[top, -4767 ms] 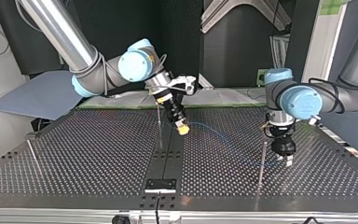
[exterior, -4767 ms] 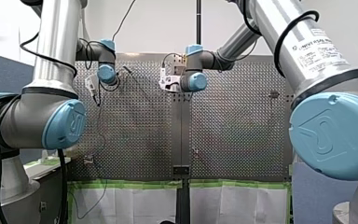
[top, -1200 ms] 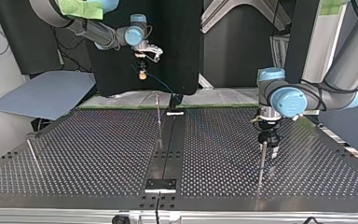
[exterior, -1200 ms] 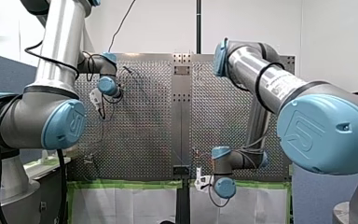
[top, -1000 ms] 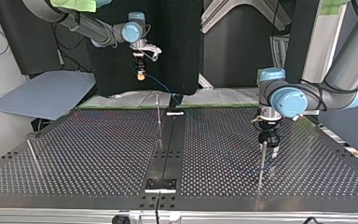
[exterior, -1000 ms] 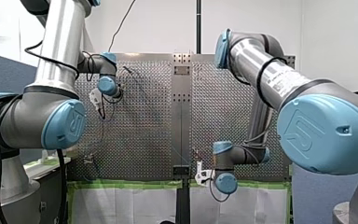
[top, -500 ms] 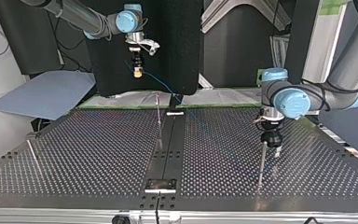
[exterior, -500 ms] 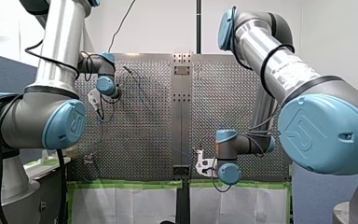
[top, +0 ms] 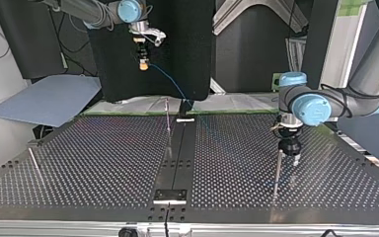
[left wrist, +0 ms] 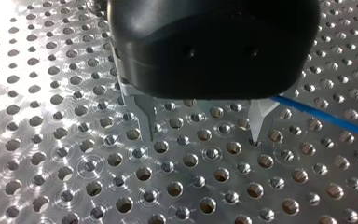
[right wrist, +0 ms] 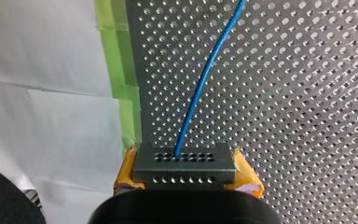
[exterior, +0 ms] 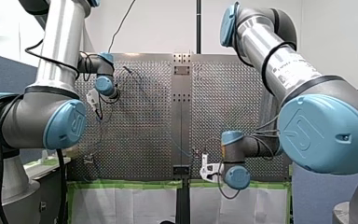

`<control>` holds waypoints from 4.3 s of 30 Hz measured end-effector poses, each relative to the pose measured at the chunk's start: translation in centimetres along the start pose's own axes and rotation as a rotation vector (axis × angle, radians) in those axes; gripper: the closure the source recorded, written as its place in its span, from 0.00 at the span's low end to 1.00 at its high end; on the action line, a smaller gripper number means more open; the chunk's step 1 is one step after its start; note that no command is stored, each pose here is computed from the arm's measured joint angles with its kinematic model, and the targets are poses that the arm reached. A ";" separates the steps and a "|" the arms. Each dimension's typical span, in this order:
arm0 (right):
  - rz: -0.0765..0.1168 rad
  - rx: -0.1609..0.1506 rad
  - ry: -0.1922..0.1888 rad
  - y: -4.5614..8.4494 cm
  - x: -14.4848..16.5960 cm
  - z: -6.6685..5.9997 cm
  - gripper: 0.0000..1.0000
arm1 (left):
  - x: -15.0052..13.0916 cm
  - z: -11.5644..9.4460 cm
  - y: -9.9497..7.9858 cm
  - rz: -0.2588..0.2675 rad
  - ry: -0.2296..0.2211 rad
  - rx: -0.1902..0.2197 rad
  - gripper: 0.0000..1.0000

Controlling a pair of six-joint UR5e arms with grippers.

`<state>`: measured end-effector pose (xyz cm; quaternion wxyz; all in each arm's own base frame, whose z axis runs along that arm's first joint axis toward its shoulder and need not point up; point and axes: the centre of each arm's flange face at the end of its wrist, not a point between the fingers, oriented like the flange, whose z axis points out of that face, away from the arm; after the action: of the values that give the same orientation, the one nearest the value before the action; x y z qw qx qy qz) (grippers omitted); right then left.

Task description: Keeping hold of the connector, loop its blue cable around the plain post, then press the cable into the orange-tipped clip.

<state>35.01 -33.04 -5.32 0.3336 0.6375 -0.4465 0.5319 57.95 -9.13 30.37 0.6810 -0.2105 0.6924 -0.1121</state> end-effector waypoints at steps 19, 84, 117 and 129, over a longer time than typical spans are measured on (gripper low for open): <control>0.025 0.131 0.118 0.3 1.3 1.5 1.00 | 0.1 0.1 -0.4 -0.119 0.022 0.056 0.00; 0.015 0.159 0.097 1.2 1.2 1.8 1.00 | -1.2 -10.3 -0.9 -0.268 0.134 0.149 0.00; 0.033 0.154 0.093 1.5 1.3 2.1 1.00 | -18.7 -19.4 -8.3 -0.073 -0.131 0.148 0.00; 0.038 0.152 0.086 1.7 1.2 2.1 1.00 | -18.2 -18.5 -12.2 0.045 -0.033 0.168 0.00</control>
<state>34.31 -35.81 -4.62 0.2932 0.6290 -0.4021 0.5972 40.99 -14.24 52.95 0.7101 -0.1388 0.6736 -0.1510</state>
